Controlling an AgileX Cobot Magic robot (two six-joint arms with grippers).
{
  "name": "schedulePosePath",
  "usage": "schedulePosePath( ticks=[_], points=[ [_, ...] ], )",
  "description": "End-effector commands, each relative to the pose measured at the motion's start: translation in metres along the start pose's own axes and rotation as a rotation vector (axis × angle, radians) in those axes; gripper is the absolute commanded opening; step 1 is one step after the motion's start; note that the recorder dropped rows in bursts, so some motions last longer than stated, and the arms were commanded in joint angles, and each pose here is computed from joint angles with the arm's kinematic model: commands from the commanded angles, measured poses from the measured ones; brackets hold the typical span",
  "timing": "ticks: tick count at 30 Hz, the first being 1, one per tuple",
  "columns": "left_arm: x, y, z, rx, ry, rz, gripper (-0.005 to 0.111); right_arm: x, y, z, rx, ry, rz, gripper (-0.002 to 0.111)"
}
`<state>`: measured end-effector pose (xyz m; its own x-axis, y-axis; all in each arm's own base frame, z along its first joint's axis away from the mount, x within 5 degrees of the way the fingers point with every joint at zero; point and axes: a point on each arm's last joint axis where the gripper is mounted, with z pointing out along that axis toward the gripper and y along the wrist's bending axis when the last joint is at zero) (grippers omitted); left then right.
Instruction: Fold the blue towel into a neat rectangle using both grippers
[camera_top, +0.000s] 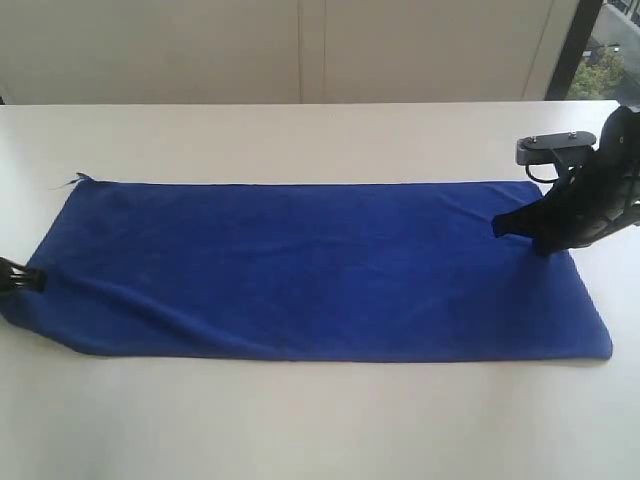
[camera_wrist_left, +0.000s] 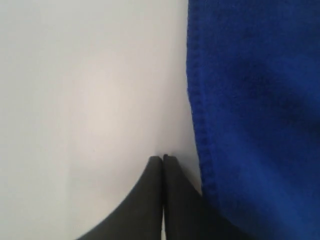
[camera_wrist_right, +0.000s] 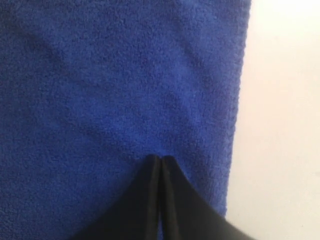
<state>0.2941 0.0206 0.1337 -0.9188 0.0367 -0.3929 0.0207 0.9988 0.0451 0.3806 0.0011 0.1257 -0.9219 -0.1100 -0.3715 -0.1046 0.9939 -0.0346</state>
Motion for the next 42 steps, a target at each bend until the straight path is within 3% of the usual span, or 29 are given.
schedulePosePath(
  ticks=[1,6,12,15,23,26,31,38,42],
  points=[
    [0.008,-0.007,0.006,0.025,0.068,-0.018,0.000,0.001,-0.004,0.003,0.007,0.000,-0.006,0.000],
    [0.006,-0.030,0.000,0.054,0.064,0.075,0.000,0.001,-0.004,0.003,0.007,-0.002,-0.006,0.000],
    [0.006,-0.034,-0.019,0.061,0.067,0.095,0.000,0.001,-0.004,0.003,0.007,-0.002,-0.006,0.000],
    [0.001,-0.041,-0.040,0.087,0.001,0.073,0.000,0.000,-0.004,0.003,0.007,-0.009,-0.004,0.000],
    [-0.007,-0.071,-0.048,0.140,-0.124,0.127,0.000,0.000,-0.004,0.003,0.006,-0.011,-0.002,0.000],
    [-0.006,-0.071,-0.050,0.139,-0.115,0.138,0.000,0.000,-0.004,0.003,0.006,-0.011,-0.002,0.000],
    [0.007,-0.066,-0.069,0.128,-0.003,0.270,0.000,-0.001,-0.003,0.003,0.004,-0.014,0.004,0.000],
    [0.006,-0.044,-0.064,0.089,0.018,0.135,0.000,0.000,-0.003,0.003,-0.001,-0.012,0.014,0.000],
    [0.006,-0.030,-0.063,0.068,0.018,0.076,0.018,0.000,-0.003,0.003,-0.001,-0.012,0.014,0.000]
  ],
)
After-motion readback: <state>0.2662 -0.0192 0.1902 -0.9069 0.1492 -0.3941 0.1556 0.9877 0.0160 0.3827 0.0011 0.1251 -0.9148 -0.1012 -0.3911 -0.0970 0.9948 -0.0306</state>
